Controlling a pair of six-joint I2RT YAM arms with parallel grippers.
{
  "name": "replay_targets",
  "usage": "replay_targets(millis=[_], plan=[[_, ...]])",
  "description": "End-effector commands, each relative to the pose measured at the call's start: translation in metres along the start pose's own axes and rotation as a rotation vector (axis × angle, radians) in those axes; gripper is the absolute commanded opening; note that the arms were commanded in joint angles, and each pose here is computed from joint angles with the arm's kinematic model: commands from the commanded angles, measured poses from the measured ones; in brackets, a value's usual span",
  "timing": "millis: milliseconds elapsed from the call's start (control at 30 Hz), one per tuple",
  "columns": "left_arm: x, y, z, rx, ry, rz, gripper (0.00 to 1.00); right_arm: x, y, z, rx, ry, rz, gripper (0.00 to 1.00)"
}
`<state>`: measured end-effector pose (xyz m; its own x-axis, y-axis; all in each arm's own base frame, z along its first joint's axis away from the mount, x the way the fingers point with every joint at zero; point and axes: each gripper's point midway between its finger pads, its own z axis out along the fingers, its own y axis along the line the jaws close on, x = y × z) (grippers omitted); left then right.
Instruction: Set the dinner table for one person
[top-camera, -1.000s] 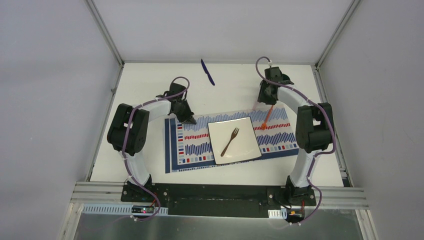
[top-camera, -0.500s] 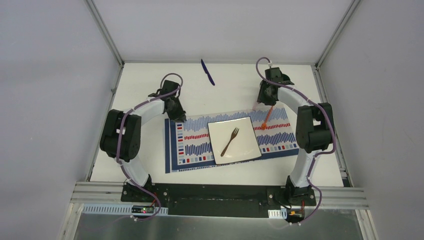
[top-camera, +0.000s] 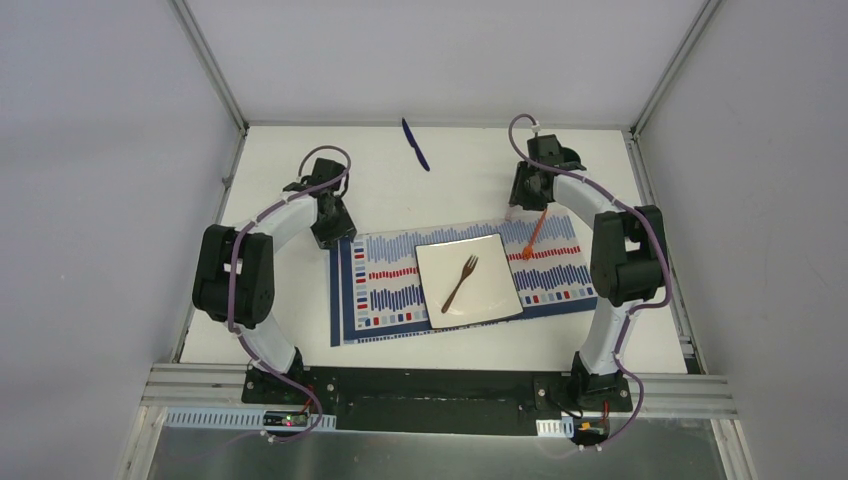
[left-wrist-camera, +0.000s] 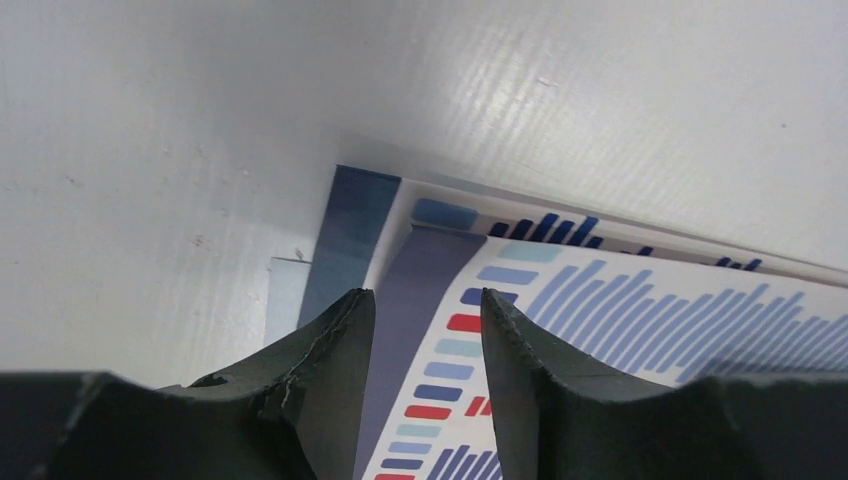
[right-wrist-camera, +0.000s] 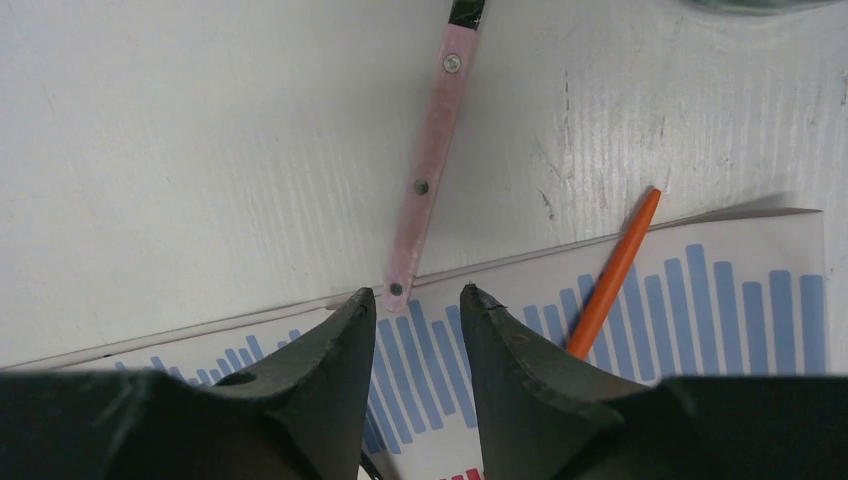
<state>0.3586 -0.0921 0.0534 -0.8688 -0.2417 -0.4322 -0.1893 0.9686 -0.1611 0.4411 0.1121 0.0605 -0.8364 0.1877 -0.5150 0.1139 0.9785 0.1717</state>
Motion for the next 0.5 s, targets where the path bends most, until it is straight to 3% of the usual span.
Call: replay_targets(millis=[0, 467], plan=[[-0.008, 0.014, 0.006, -0.042, -0.029, -0.005, 0.46, -0.019, 0.013, -0.021, -0.058, -0.075, 0.000, 0.42], [-0.016, 0.012, 0.038, 0.089, 0.005, -0.001, 0.44, -0.019, 0.015, -0.021, -0.068, -0.076, -0.008, 0.42]])
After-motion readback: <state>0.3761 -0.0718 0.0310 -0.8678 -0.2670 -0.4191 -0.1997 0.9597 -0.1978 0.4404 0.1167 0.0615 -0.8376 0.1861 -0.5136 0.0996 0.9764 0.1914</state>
